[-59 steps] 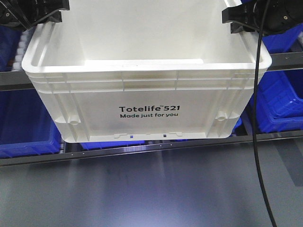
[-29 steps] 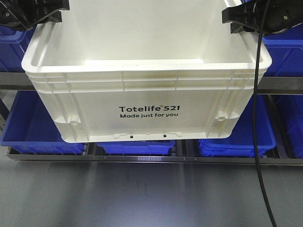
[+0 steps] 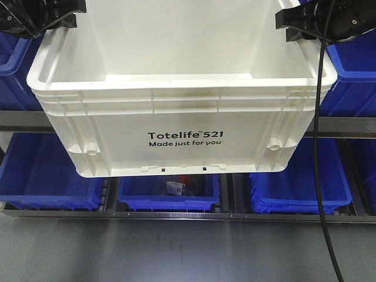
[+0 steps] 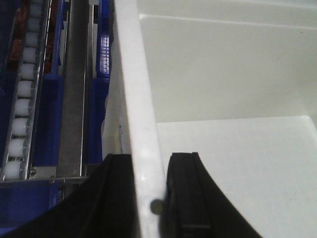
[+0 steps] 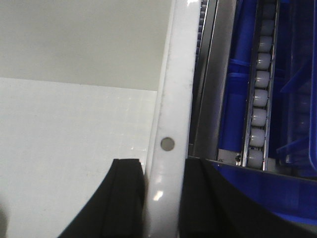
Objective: Place moving items into box and shelve
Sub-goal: 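Hold the crate above the roller shelf lane with both grippers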
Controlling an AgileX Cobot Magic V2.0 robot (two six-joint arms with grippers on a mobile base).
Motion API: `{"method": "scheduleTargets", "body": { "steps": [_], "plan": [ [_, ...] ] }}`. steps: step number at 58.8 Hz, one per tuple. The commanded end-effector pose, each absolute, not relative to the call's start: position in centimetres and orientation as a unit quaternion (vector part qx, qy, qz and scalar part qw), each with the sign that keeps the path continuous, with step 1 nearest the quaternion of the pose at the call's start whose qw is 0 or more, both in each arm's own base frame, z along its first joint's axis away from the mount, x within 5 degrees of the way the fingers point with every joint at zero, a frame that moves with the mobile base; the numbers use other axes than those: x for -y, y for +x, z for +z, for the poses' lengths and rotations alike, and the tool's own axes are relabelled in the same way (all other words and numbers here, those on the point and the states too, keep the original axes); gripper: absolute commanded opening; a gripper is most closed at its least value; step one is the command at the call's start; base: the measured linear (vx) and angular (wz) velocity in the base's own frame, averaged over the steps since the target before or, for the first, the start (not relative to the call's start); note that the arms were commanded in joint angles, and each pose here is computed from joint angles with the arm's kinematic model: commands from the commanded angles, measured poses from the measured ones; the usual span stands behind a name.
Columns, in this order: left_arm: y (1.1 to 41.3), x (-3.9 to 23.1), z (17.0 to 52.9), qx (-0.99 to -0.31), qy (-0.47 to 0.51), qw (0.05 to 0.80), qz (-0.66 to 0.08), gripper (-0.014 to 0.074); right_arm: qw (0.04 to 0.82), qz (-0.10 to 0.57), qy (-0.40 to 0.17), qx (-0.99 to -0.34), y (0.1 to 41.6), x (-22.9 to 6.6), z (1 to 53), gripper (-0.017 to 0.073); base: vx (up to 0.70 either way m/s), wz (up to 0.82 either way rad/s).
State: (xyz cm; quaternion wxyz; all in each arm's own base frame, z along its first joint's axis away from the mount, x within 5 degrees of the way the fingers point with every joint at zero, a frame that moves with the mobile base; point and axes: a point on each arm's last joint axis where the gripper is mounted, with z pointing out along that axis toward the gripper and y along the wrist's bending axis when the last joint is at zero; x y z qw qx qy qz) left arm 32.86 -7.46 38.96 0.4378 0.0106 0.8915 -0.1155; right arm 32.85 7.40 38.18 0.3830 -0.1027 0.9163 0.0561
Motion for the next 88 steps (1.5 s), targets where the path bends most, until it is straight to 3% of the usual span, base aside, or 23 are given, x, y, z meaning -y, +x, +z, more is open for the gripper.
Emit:
{"method": "scheduleTargets", "body": {
  "steps": [1,88],
  "plan": [
    [31.69,7.87,43.85,-0.825,0.008,0.542,-0.16,-0.0013,0.488,0.084,-0.099,-0.863,32.02,-7.7,42.57,-0.0013,0.2,-0.08],
    [31.69,7.87,43.85,-0.825,0.008,0.542,-0.16,-0.0013,0.488,0.085,-0.099,-0.863,32.02,-7.71,42.57,-0.0013,0.09,-0.01]
  ]
}}
